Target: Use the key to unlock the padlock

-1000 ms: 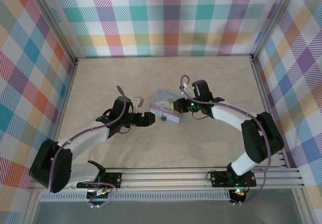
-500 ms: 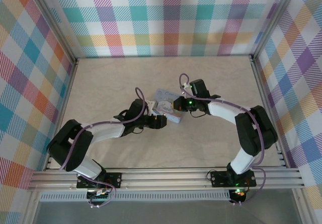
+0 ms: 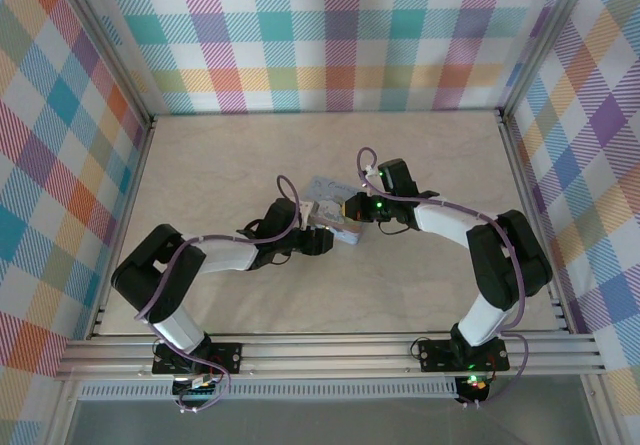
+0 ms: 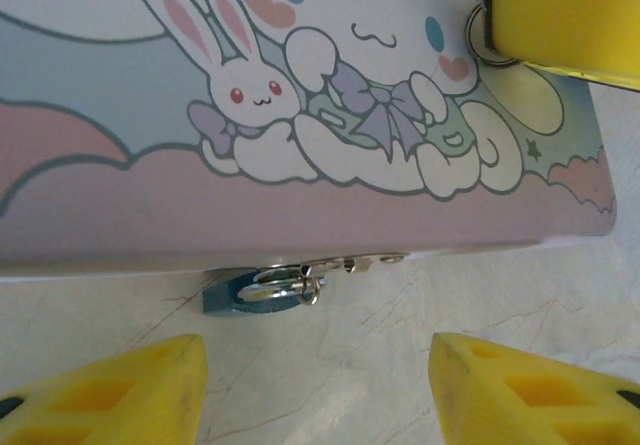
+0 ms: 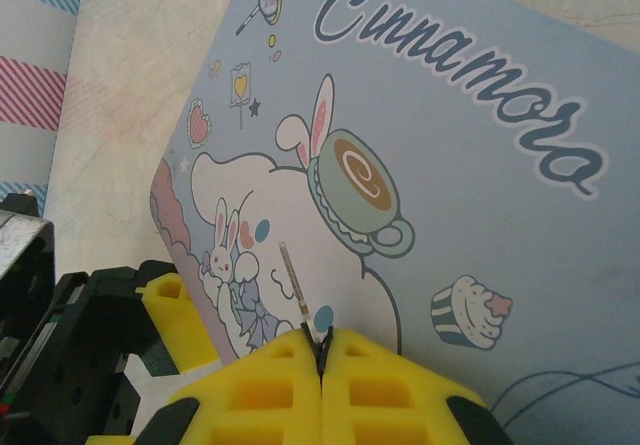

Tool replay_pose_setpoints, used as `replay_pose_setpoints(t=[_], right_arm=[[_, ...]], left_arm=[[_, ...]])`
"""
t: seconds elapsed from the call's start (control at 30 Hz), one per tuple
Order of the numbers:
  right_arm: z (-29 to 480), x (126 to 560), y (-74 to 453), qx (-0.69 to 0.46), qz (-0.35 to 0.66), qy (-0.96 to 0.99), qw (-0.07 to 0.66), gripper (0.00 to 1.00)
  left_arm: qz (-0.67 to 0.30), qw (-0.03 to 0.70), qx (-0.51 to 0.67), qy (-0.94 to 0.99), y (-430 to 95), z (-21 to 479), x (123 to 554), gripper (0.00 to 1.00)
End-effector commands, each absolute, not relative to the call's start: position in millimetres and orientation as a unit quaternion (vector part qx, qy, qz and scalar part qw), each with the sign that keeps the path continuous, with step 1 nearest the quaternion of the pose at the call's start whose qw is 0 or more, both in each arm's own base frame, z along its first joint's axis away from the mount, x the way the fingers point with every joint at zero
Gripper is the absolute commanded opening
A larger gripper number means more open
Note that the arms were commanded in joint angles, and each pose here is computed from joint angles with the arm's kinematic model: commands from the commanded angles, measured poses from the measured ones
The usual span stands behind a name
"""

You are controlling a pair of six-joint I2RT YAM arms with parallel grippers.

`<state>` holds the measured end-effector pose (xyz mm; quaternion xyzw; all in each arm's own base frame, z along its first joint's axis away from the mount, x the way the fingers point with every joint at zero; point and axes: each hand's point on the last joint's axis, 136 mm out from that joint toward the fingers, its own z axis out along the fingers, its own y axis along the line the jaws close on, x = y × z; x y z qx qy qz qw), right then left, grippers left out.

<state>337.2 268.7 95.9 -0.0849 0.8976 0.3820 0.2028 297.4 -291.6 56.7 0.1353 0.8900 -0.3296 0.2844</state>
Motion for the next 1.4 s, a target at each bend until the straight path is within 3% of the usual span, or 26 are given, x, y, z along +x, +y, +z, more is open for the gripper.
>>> replay_pose_setpoints(t=[0.0, 1.37], right_arm=[[59.2, 316.4, 249.3, -0.052, 0.344, 0.926, 0.148, 0.0], [61.4, 312.0, 252.4, -0.068, 0.352, 0.923, 0.142, 0.0]], left_arm=[[-0.334, 0.313, 0.154, 0.876, -302.3, 64.1, 304.3, 0.59], [-0.321, 0.315, 0.18, 0.875, -318.5, 49.2, 311.7, 0.39]])
